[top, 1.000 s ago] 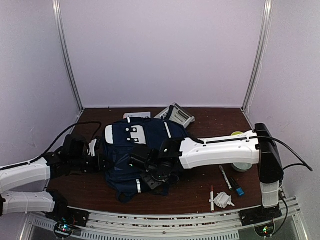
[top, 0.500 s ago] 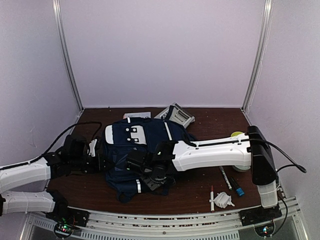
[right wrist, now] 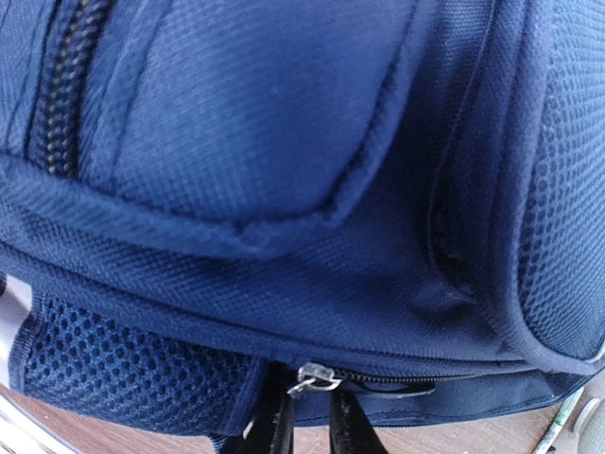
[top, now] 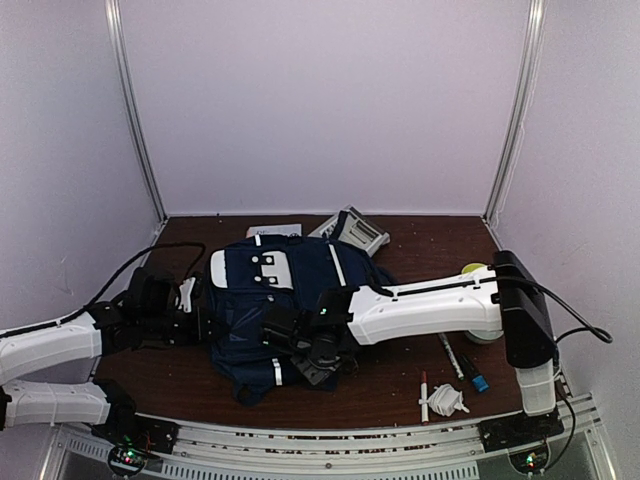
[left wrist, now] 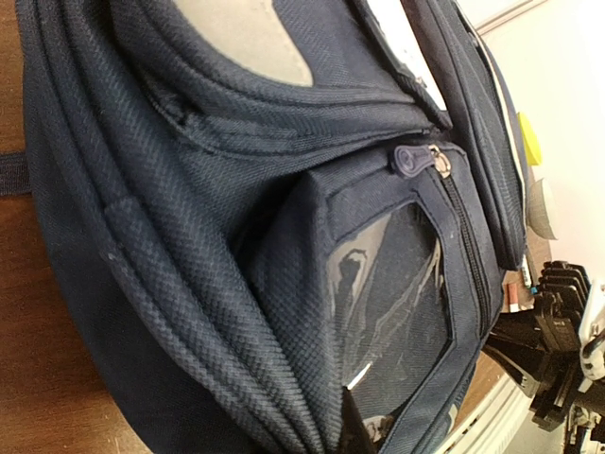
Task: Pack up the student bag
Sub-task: Grab the second largest pocket of the student bag, then zip the student bag into the second largest pocket of the bag.
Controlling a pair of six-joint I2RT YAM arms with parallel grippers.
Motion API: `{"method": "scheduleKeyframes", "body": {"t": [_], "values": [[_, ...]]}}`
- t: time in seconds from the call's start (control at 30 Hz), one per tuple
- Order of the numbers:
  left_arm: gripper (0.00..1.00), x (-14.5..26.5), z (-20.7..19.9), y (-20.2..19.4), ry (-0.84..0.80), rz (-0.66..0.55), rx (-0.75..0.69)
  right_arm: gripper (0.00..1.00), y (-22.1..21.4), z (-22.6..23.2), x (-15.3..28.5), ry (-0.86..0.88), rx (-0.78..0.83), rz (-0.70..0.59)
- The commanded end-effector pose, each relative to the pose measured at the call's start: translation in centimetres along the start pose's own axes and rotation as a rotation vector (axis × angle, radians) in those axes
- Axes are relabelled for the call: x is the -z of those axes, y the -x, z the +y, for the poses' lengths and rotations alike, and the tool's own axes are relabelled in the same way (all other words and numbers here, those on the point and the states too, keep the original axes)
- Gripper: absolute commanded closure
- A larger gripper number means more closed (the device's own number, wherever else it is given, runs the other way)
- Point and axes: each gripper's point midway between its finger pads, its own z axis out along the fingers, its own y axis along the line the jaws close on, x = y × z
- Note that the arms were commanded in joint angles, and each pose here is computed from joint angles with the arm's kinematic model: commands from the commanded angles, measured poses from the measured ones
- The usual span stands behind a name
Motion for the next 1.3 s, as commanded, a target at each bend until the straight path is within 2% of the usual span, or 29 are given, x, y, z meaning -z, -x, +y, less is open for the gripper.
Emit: {"method": "scheduleKeyframes", "body": {"t": [0.0,0.17,0.3,0.4,0.53,0.7,0.9,1.27], "values": [[1.00,1.2,-3.8,3.3,-0.118,-0.108,-0.096,0.83,1.3,-0.5,0.3,-0.006,-0.019,-0.046],[1.00,1.2,-3.8,3.3,-0.118,-0.107,-0.094,0.77,3.4,-0.5,0.7,-0.007,-0.036,-0.109],[1.00,1.2,-3.7,3.1,-0.115,-0.105,-0.095,0.78,3.9,-1.4,0.0,-0.018,-0.053,-0.113],[1.00,1.3,-3.6,3.2,-0.113,-0.110,-0.095,0.85,3.6,-1.8,-0.5,-0.021,-0.055,-0.103],[1.00,1.2,-3.5,3.1,-0.109,-0.108,-0.097,1.00,3.5,-1.7,-0.4,-0.007,-0.043,-0.098],[1.00,1.2,-3.2,3.0,-0.089,-0.105,-0.107,1.00,2.9,-2.3,1.2,0.037,-0.016,-0.082],[1.00,1.6,-1.6,3.1,0.009,-0.110,-0.140,1.00,-0.1,-5.4,1.7,0.199,-0.081,0.015],[1.00,2.7,1.2,2.9,0.156,-0.132,-0.156,1.00,-6.4,-14.7,-1.6,0.142,-0.190,0.152]]}}
